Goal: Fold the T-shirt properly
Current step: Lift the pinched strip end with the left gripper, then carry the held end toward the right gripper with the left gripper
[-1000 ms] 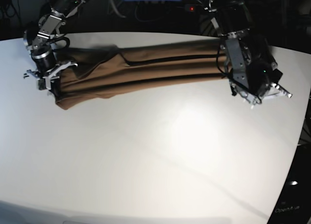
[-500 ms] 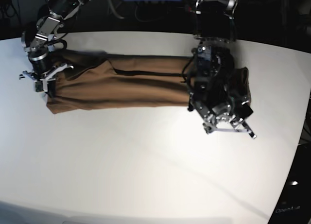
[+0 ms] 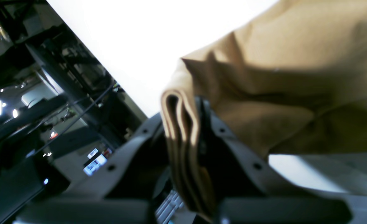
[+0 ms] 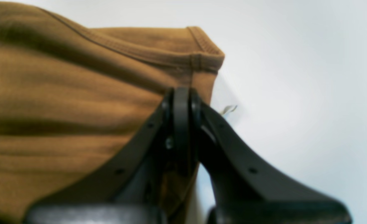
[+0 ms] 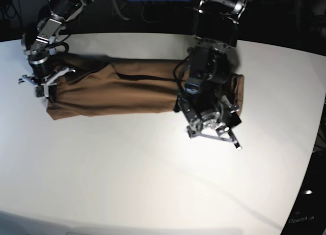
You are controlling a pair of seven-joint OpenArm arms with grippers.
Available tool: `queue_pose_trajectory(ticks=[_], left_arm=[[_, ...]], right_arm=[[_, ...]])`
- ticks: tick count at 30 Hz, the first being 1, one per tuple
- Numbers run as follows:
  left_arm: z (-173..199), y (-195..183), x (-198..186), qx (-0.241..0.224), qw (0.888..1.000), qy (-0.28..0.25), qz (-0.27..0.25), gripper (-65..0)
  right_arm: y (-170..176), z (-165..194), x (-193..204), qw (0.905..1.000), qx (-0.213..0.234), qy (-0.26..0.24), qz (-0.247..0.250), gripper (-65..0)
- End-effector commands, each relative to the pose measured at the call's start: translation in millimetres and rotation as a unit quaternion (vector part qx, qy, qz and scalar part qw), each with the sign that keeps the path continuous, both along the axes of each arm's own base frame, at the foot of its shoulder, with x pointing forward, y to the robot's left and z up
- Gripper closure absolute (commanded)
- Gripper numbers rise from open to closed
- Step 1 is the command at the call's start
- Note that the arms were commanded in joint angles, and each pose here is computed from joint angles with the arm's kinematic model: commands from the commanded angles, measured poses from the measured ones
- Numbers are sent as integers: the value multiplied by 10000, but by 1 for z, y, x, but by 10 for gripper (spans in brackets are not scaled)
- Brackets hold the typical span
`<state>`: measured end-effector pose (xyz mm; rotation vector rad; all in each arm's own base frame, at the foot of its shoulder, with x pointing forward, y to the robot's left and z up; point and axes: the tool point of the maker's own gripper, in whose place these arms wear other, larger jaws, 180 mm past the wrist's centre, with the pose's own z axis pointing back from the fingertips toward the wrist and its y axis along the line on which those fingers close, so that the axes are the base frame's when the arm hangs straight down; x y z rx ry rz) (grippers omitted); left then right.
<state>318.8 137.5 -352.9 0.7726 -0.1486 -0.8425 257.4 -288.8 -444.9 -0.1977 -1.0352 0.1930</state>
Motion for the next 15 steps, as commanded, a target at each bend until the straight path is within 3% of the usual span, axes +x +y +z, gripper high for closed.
queue_pose_trajectory(ticks=[1, 7, 11, 15], left_arm=[[12, 0, 6, 25, 9998, -174, 74, -23], [-17, 11, -18, -334, 9984, 247, 395, -23], [-45, 17, -36, -793, 9921, 649, 725, -23], [-55, 15, -40, -1343, 9840, 695, 939, -23]], right_arm=[[-7, -21, -17, 9971, -247, 720, -9, -3], [-7, -21, -16, 9971, -241, 717, -9, -3], [-6, -21, -16, 9971, -241, 716, 7, -3], [-5, -21, -16, 9972, -233, 716, 7, -3]])
